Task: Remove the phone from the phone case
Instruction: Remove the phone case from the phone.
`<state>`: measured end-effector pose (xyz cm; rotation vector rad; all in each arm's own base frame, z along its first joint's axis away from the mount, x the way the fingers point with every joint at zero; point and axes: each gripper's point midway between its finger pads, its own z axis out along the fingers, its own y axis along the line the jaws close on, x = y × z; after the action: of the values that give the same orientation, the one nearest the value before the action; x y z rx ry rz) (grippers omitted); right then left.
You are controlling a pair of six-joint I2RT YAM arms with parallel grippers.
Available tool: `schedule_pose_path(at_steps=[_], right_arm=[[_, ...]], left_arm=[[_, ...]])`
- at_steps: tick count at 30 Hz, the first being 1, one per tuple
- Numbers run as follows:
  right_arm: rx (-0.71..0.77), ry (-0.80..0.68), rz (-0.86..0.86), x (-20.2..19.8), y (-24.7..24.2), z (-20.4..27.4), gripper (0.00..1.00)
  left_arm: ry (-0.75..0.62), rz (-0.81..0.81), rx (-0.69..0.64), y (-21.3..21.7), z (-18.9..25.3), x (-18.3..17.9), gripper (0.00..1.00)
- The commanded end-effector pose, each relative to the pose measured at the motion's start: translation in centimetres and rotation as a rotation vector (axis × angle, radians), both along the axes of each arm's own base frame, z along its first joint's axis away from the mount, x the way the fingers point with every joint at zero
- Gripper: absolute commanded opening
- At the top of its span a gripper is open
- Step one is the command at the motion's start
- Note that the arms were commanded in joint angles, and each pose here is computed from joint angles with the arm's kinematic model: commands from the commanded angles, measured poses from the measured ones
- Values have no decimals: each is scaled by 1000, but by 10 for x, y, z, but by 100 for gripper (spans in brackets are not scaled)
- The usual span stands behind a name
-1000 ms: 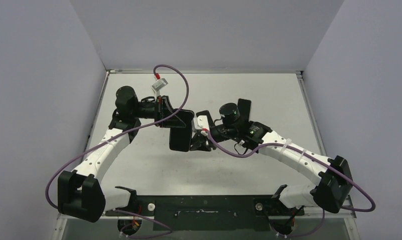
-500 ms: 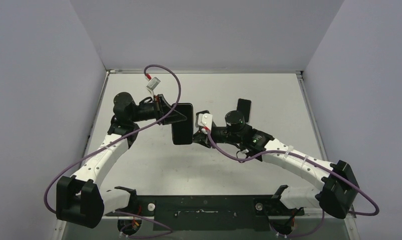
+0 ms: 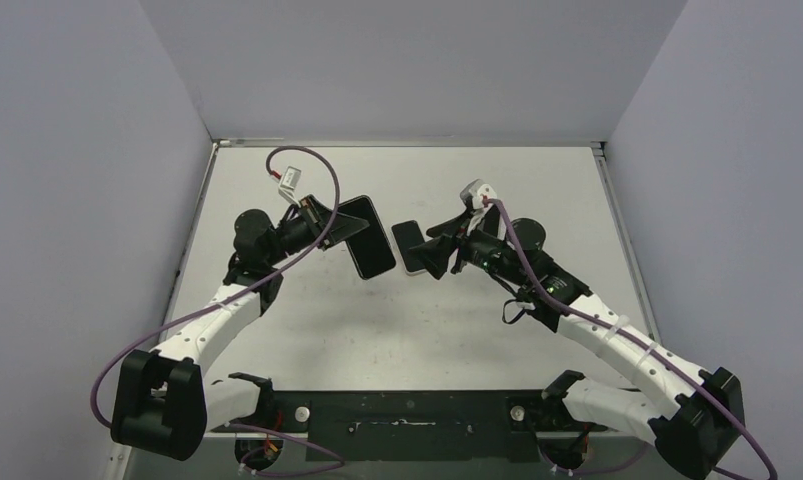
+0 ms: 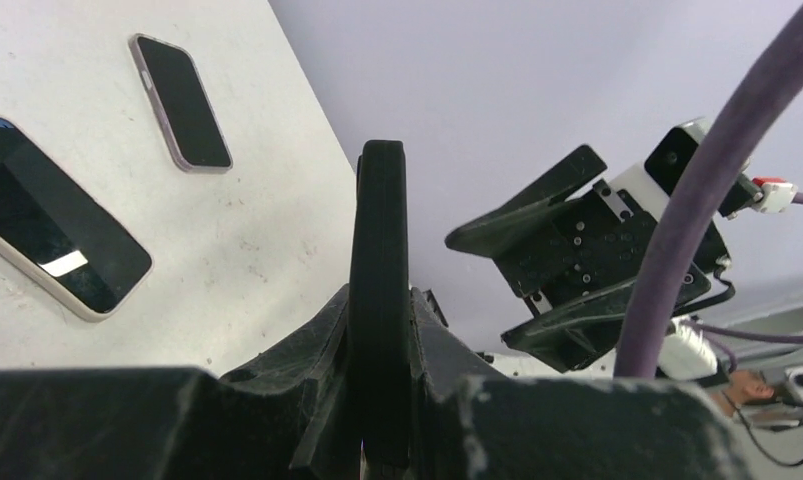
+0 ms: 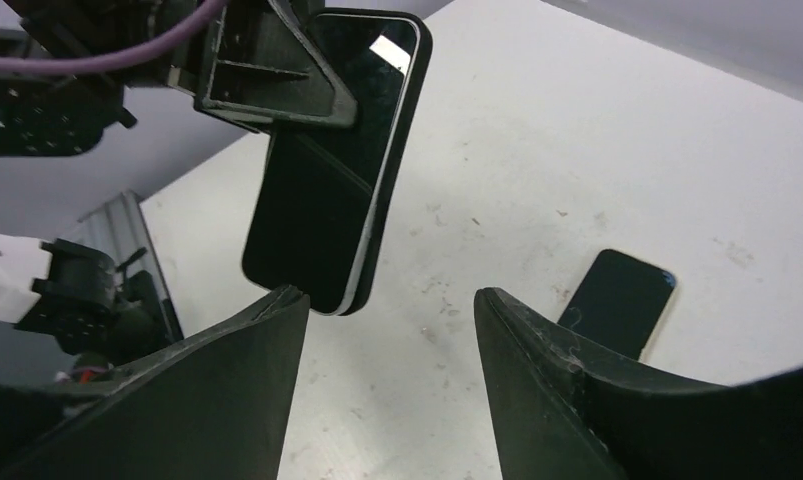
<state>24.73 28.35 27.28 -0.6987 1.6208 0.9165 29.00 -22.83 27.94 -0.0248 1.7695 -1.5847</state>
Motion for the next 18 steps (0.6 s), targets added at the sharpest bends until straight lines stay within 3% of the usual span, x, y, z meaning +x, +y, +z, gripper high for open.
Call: schedule_pose_path(at_steps=[1, 10, 18], right_arm=[[192, 197, 9, -11, 8, 19, 65], [287, 573, 12, -7, 24, -1, 63], [373, 633, 43, -11, 29, 9, 55]], left_arm=[[-117, 99, -159, 9, 51, 8, 0], [-61, 155, -233, 10, 51, 13, 0], [-42, 169, -230, 7, 46, 14, 0]])
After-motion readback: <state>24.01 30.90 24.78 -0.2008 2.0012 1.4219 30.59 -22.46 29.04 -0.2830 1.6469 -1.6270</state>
